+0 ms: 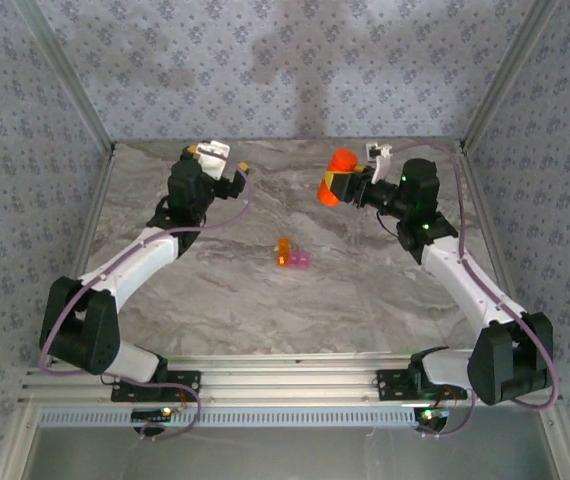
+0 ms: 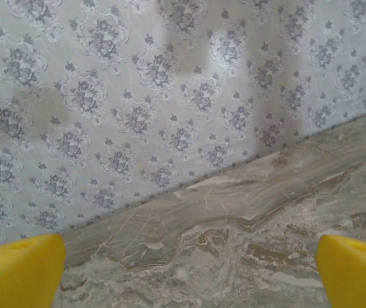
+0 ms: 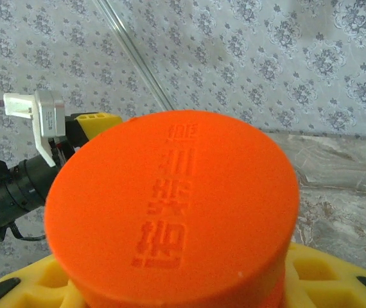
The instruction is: Sort the pills into containers
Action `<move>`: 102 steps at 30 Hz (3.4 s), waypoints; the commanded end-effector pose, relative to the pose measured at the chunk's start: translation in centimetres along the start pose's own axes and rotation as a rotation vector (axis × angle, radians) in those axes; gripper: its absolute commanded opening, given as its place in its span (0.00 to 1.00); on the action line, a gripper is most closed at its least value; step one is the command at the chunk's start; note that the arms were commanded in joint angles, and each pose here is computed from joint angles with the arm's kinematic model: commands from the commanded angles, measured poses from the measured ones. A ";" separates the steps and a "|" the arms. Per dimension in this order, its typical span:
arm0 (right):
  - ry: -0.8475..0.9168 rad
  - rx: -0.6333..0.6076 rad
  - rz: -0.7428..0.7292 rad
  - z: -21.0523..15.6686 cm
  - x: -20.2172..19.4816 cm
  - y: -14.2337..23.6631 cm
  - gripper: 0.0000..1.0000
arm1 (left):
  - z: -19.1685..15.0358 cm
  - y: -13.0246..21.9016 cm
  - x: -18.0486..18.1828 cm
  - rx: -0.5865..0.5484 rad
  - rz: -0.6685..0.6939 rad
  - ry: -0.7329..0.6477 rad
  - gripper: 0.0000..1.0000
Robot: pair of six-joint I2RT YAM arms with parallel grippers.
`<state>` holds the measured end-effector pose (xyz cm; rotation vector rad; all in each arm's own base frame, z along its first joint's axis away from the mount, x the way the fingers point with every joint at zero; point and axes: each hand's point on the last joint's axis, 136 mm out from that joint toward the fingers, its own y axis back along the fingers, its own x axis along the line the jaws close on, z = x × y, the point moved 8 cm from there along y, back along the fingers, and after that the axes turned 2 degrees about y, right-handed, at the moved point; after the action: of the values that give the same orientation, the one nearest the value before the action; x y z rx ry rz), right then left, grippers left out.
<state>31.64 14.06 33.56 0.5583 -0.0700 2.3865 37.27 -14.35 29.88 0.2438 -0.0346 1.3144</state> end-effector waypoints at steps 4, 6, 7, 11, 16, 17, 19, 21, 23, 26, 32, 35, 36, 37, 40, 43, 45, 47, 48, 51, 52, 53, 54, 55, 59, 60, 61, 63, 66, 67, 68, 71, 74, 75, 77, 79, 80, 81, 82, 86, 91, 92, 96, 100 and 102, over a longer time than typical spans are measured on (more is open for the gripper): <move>0.062 -0.031 0.022 1.6 0.3 -0.1 0.17 | 2.7 -2.0 -0.6 0.029 -0.124 0.026 0.99; 0.069 -0.031 0.019 1.7 0.2 -0.1 0.17 | 3.2 -2.4 -1.1 0.031 -0.179 0.028 0.99; 0.069 -0.029 0.017 1.7 0.1 -0.2 0.17 | 3.4 -2.5 -1.2 0.032 -0.194 0.031 0.99; 0.070 -0.021 0.009 1.5 -0.1 -0.2 0.17 | 4.0 -3.1 -1.6 0.010 -0.236 0.067 0.99; 0.062 -0.014 -0.001 1.3 -0.4 -0.2 0.17 | 4.4 -3.4 -1.7 -0.010 -0.274 0.168 0.99; 0.060 -0.015 -0.004 1.3 -0.4 -0.2 0.17 | 4.5 -3.5 -1.7 0.007 -0.283 0.184 0.99; 0.056 -0.013 -0.004 1.2 -0.4 -0.2 0.17 | 4.6 -3.4 -2.2 0.029 -0.334 0.188 0.99; 0.054 -0.013 -0.006 1.0 -0.5 -0.3 0.17 | 4.5 -3.2 -2.7 0.016 -0.363 0.198 0.99; 0.052 -0.012 -0.004 1.0 -0.6 -0.5 0.17 | 4.3 -2.9 -3.1 0.003 -0.378 0.207 0.99; 0.049 -0.007 -0.002 1.0 -0.7 -0.7 0.17 | 3.9 -2.5 -4.0 0.003 -0.428 0.213 0.99; 0.041 0.002 0.017 1.0 -0.9 -1.1 0.17 | 2.8 -1.5 -6.0 0.033 -0.623 0.261 0.99; 0.037 0.010 0.038 0.9 -0.8 -1.2 0.17 | 2.1 -0.9 -7.2 0.062 -0.730 0.276 0.99; 0.035 0.013 0.044 0.8 -0.8 -1.3 0.17 | 2.0 -0.7 -7.5 0.067 -0.770 0.285 0.99; 0.035 0.017 0.050 0.8 -0.8 -1.3 0.17 | 1.9 -0.5 -7.8 0.070 -0.798 0.291 0.99; 0.040 0.029 0.075 0.9 -0.6 -1.2 0.17 | 1.8 0.2 -9.0 0.081 -0.882 0.301 0.98; 0.040 0.036 0.095 0.9 -0.4 -1.2 0.17 | 1.9 0.4 -10.1 0.090 -0.938 0.307 0.98; 0.042 0.035 0.108 1.0 -0.2 -1.2 0.17 | 2.1 0.3 -10.6 0.105 -0.962 0.323 0.98; 0.036 0.031 0.117 1.1 -0.2 -1.4 0.17 | 2.1 0.0 -10.9 0.124 -0.969 0.355 0.97; 0.032 0.026 0.119 1.2 -0.3 -1.4 0.17 | 2.1 -0.2 -10.9 0.132 -0.964 0.375 0.97; 0.014 0.016 0.131 1.3 -0.4 -1.7 0.17 | 1.8 -0.7 -11.1 0.150 -0.963 0.422 0.95; 0.010 0.011 0.138 1.4 -0.4 -1.8 0.17 | 1.8 -0.8 -11.1 0.152 -0.963 0.437 0.95; 0.002 0.010 0.140 1.4 -0.5 -1.9 0.17 | 1.8 -0.8 -11.1 0.152 -0.965 0.447 0.95; -0.006 0.007 0.144 1.4 -0.5 -1.9 0.17 | 1.9 -0.8 -11.1 0.151 -0.970 0.455 0.94; -0.013 0.001 0.149 1.5 -0.5 -2.0 0.17 | 2.0 -0.7 -11.2 0.145 -0.977 0.462 0.93; -0.053 -0.035 0.136 1.5 -0.7 -2.0 0.17 | 2.2 -0.4 -11.4 0.111 -1.032 0.475 0.88; -0.066 -0.047 0.132 1.4 -0.7 -2.0 0.18 | 2.2 -0.3 -11.5 0.102 -1.049 0.481 0.86; -0.077 -0.057 0.133 1.4 -0.7 -2.1 0.18 | 2.2 -0.2 -11.5 0.082 -1.066 0.478 0.85; -0.090 -0.069 0.135 1.3 -0.7 -2.2 0.18 | 2.2 -0.2 -11.7 0.067 -1.094 0.471 0.84; -0.092 -0.071 0.150 1.2 -0.2 -2.5 0.18 | 2.0 -0.4 -12.1 0.078 -1.145 0.463 0.82; -0.091 -0.069 0.157 1.1 0.0 -2.7 0.17 | 2.1 -0.4 -12.2 0.082 -1.168 0.463 0.81; -0.089 -0.068 0.159 1.1 0.2 -2.8 0.18 | 2.1 -0.5 -12.4 0.084 -1.188 0.464 0.80; -0.088 -0.065 0.168 1.0 0.5 -3.1 0.18 | 2.3 -0.6 -12.6 0.087 -1.232 0.471 0.78; -0.088 -0.060 0.177 0.9 0.8 -3.5 0.18 | 2.5 -0.7 -12.7 0.076 -1.255 0.473 0.79; -0.091 -0.054 0.180 0.7 0.8 -3.7 0.18 | 2.6 -0.7 -12.7 0.076 -1.265 0.473 0.79; -0.091 -0.053 0.186 0.7 0.9 -3.9 0.17 | 2.7 -0.7 -12.8 0.076 -1.273 0.472 0.79; -0.093 -0.047 0.189 0.5 1.0 -4.2 0.17 | 2.8 -0.6 -12.9 0.071 -1.280 0.471 0.79; -0.093 -0.048 0.191 0.5 1.0 -4.3 0.17 | 2.9 -0.7 -12.9 0.070 -1.280 0.472 0.79; -0.095 -0.046 0.194 0.4 1.1 -4.4 0.17 | 2.9 -0.7 -12.9 0.070 -1.286 0.472 0.79; -0.096 -0.044 0.194 0.4 1.1 -4.5 0.17 | 3.0 -0.7 -13.0 0.068 -1.292 0.472 0.79; -0.098 -0.041 0.199 0.2 1.3 -4.9 0.17 | 3.0 -0.8 -13.3 0.072 -1.308 0.469 0.77; -0.098 -0.045 0.203 0.3 1.5 -5.1 0.17 | 2.9 -0.8 -13.6 0.079 -1.326 0.465 0.70; -0.099 -0.046 0.204 0.3 1.6 -5.1 0.17 | 2.8 -0.7 -13.6 0.080 -1.329 0.464 0.69; -0.102 -0.053 0.208 0.4 1.7 -5.1 0.17 | 2.6 -0.7 -13.8 0.089 -1.337 0.464 0.64; -0.106 -0.058 0.211 0.5 1.8 -5.1 0.17 | 2.6 -0.6 -13.8 0.090 -1.341 0.463 0.56; -0.107 -0.058 0.212 0.5 1.9 -5.1 0.17 | 2.8 -0.6 -13.8 0.086 -1.342 0.461 0.54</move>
<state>33.81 18.73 32.18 0.7601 -0.1823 2.5126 34.76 -27.89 29.18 0.0108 0.5395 0.0401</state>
